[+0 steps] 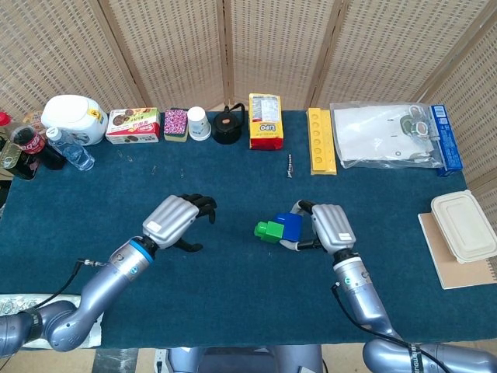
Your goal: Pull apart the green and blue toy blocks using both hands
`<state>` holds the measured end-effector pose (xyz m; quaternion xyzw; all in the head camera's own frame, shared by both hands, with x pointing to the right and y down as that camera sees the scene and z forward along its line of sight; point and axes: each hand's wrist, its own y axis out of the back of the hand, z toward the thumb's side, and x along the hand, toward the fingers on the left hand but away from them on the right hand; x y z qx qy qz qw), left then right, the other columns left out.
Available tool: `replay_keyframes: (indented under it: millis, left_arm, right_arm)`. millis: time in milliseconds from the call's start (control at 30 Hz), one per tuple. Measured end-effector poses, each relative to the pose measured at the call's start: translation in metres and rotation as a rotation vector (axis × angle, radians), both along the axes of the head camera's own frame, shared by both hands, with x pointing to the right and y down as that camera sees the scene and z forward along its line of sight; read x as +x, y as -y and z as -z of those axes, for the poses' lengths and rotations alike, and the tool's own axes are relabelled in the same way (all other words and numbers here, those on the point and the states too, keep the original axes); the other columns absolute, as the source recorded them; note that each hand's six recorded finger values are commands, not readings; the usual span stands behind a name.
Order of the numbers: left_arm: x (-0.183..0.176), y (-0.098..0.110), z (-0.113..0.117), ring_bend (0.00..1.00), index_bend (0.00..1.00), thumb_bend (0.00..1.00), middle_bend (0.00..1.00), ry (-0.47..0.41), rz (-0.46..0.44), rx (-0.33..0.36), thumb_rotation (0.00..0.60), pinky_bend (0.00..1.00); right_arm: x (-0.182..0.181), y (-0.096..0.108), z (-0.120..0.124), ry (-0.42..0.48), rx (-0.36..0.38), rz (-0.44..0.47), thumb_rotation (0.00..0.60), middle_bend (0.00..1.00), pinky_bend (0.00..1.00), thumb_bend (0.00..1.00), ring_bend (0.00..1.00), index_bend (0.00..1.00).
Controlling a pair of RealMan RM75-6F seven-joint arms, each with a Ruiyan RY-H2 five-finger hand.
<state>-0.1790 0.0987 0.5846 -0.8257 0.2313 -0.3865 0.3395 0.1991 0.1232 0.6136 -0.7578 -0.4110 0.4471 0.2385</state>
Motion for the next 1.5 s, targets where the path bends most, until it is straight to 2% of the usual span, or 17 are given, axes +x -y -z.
replay_keyframes:
  millis: [367, 633, 900, 1100, 1233, 1367, 1500]
  left_arm:
    - [0.026, 0.005, -0.011, 0.3, 0.45, 0.18, 0.32, -0.036, 0.021, -0.017, 0.6, 0.39]
    - [0.034, -0.002, -0.014, 0.3, 0.45, 0.18, 0.32, -0.076, 0.04, -0.077, 0.6, 0.39]
    - [0.043, -0.005, -0.016, 0.3, 0.45, 0.18, 0.32, -0.114, 0.071, -0.096, 0.6, 0.39]
    - [0.052, -0.006, -0.016, 0.3, 0.45, 0.19, 0.32, -0.136, 0.085, -0.112, 0.508, 0.39]
    - [0.054, -0.007, -0.016, 0.3, 0.45, 0.21, 0.32, -0.141, 0.093, -0.111, 0.388, 0.4]
    - [0.055, -0.008, -0.016, 0.3, 0.45, 0.22, 0.32, -0.139, 0.1, -0.107, 0.336, 0.4]
    - [0.057, -0.008, -0.016, 0.3, 0.45, 0.22, 0.32, -0.143, 0.115, -0.101, 0.317, 0.4]
  right_arm:
    - [-0.014, -0.004, 0.007, 0.032, 0.004, 0.005, 0.529, 0.65, 0.67, 0.14, 0.75, 0.61]
    - [-0.026, -0.007, 0.006, 0.063, -0.011, 0.01, 0.527, 0.65, 0.67, 0.14, 0.75, 0.61]
    - [-0.031, -0.008, 0.007, 0.076, -0.019, 0.016, 0.529, 0.65, 0.67, 0.14, 0.75, 0.61]
    - [-0.036, -0.007, 0.008, 0.076, -0.015, 0.025, 0.528, 0.65, 0.67, 0.15, 0.75, 0.61]
    - [-0.037, -0.006, 0.009, 0.076, -0.01, 0.019, 0.526, 0.65, 0.67, 0.14, 0.75, 0.61]
    - [-0.038, -0.004, 0.01, 0.079, -0.009, 0.013, 0.527, 0.65, 0.67, 0.14, 0.75, 0.61]
    - [-0.038, -0.002, 0.01, 0.084, -0.008, 0.005, 0.529, 0.65, 0.67, 0.15, 0.75, 0.61]
